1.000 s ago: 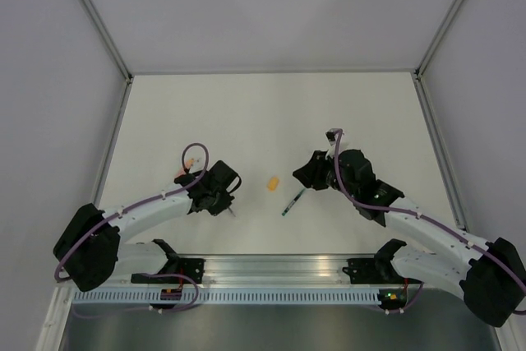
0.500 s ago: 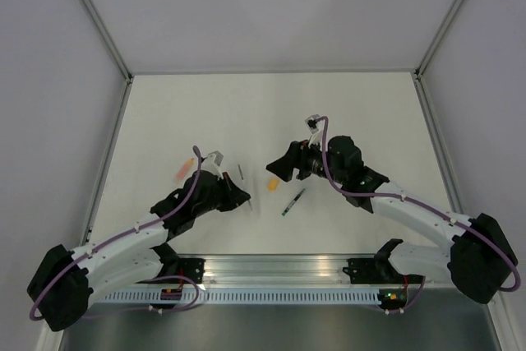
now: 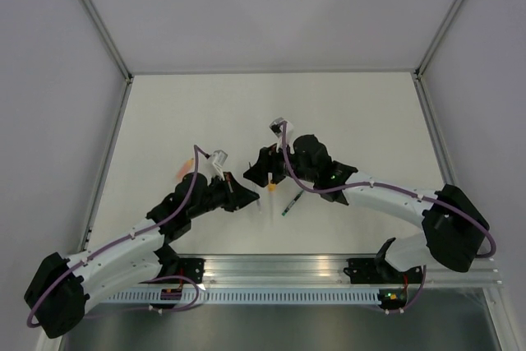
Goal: Insert the pens into the pen caps
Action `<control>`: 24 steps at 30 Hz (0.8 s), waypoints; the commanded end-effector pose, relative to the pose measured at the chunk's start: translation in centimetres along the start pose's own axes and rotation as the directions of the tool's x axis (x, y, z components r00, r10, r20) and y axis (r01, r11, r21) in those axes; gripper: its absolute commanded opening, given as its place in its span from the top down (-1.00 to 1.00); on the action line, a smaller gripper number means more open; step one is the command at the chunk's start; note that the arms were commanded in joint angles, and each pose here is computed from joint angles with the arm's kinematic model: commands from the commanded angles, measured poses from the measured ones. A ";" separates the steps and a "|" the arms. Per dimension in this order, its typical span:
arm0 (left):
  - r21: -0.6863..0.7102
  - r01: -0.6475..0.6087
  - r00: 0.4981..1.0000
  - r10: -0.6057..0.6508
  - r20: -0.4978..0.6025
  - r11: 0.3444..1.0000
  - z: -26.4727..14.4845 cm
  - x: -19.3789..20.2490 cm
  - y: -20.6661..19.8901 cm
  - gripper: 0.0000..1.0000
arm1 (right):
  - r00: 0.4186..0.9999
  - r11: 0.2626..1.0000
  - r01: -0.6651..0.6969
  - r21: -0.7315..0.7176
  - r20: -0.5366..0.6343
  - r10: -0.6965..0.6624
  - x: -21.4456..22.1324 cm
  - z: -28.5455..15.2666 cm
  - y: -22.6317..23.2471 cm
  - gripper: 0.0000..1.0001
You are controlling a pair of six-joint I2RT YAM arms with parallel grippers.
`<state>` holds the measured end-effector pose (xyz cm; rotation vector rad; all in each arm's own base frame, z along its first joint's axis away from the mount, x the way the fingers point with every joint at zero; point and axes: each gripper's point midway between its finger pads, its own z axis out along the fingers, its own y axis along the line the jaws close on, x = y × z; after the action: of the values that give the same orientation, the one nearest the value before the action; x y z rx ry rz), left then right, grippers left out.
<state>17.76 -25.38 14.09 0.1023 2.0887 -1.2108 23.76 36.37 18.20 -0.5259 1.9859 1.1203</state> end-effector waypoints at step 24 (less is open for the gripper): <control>0.154 -0.153 0.988 0.155 -0.005 0.976 0.6 -0.5 -2.7 -0.22 | 0.991 0.996 -0.083 -0.010 0.101 0.084 -2.0 0.1 2.0 1.00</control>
<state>16.85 -26.52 14.46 0.2646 2.0327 -1.2735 23.47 37.33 17.48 -0.4330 2.0310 1.1153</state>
